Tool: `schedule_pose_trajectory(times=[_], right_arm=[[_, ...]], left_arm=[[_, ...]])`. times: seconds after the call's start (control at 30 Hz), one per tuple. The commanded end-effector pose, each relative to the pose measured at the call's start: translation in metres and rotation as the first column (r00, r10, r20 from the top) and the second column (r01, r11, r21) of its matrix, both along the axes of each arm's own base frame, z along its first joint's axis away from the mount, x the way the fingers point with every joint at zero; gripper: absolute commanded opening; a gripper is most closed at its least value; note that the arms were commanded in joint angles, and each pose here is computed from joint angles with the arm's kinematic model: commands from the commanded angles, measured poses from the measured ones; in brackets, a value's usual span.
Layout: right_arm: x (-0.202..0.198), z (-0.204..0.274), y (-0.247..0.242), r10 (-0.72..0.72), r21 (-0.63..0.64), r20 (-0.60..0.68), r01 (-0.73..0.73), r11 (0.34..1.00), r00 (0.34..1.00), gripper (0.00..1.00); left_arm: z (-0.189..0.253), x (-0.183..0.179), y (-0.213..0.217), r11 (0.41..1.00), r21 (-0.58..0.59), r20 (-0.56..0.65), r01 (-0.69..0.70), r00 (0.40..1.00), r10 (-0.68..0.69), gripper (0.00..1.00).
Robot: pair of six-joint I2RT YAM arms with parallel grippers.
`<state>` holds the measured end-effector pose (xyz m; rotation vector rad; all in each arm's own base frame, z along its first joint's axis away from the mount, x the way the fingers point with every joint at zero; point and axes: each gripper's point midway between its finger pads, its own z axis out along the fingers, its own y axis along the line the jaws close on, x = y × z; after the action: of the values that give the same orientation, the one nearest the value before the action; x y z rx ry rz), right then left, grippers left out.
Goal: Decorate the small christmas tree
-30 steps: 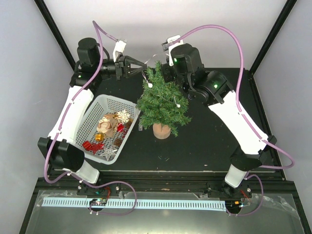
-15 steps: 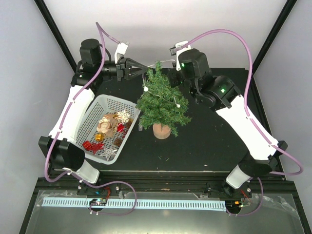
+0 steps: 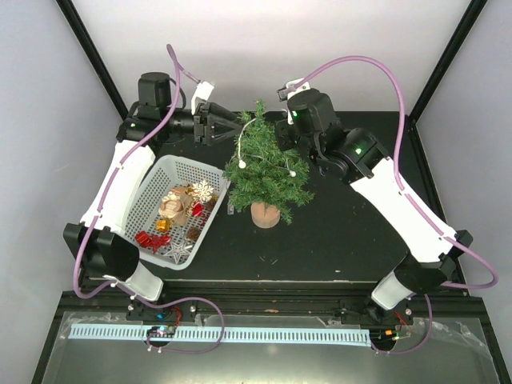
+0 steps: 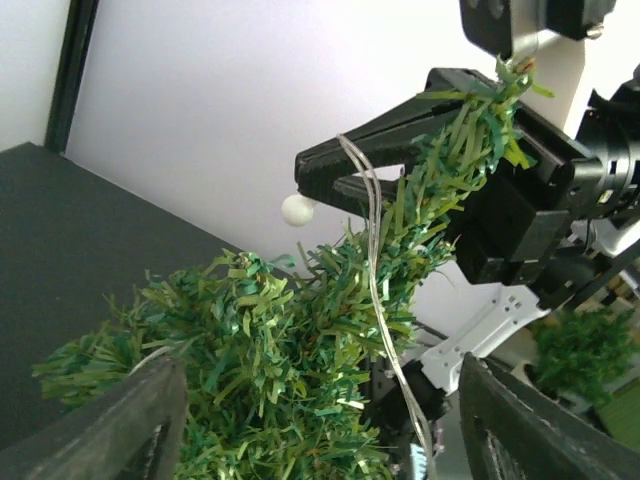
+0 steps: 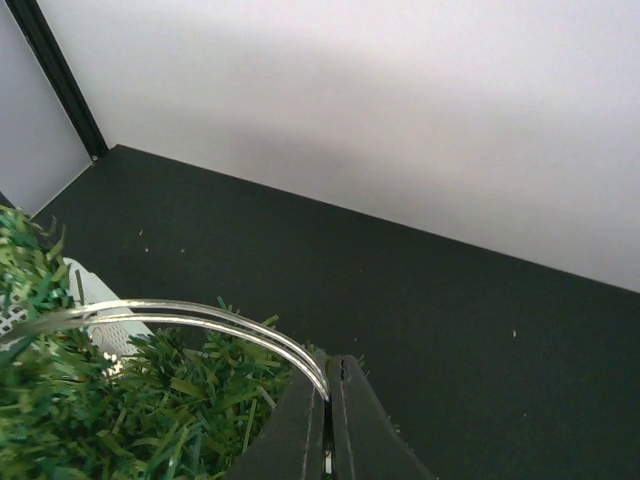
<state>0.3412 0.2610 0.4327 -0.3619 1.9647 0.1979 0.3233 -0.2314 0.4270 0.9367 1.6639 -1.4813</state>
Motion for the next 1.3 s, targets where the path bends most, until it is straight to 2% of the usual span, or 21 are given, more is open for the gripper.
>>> schedule_pose_trajectory(times=[0.0, 0.13, 0.2, 0.63, 1.1, 1.17, 1.27], right_arm=[[-0.002, 0.002, -0.007, -0.015, 0.049, -0.009, 0.016, 0.999, 1.0, 0.01], [-0.004, 0.001, -0.014, -0.033, 0.048, -0.008, 0.033, 0.998, 0.999, 0.01], [-0.005, -0.002, -0.019, -0.042, 0.046, -0.012, 0.043, 0.998, 0.999, 0.01], [-0.02, -0.043, -0.032, -0.043, 0.063, -0.114, 0.05, 0.997, 0.993, 0.01], [-0.041, -0.083, -0.02, 0.053, 0.116, -0.238, -0.026, 0.993, 0.97, 0.02], [-0.043, -0.084, -0.02, 0.058, 0.119, -0.247, -0.029, 0.992, 0.967, 0.09], [-0.047, -0.079, -0.025, 0.054, 0.124, -0.239, -0.024, 0.992, 0.97, 0.34]], left_arm=[[0.009, -0.004, 0.007, 1.0, 0.01, 0.038, -0.03, 0.999, 0.029, 0.81], [0.02, -0.002, 0.012, 0.998, 0.011, 0.065, -0.059, 0.996, 0.059, 0.96], [0.029, -0.002, 0.015, 0.997, 0.006, 0.09, -0.073, 0.993, 0.073, 0.99], [0.062, -0.009, 0.052, 0.988, -0.019, 0.154, -0.155, 0.976, 0.156, 0.99], [0.06, -0.026, 0.076, 0.975, 0.026, 0.168, -0.221, 0.962, 0.214, 0.99], [0.059, -0.028, 0.078, 0.971, 0.037, 0.179, -0.235, 0.958, 0.225, 0.99], [0.059, -0.029, 0.083, 0.965, 0.048, 0.188, -0.258, 0.951, 0.245, 0.99]])
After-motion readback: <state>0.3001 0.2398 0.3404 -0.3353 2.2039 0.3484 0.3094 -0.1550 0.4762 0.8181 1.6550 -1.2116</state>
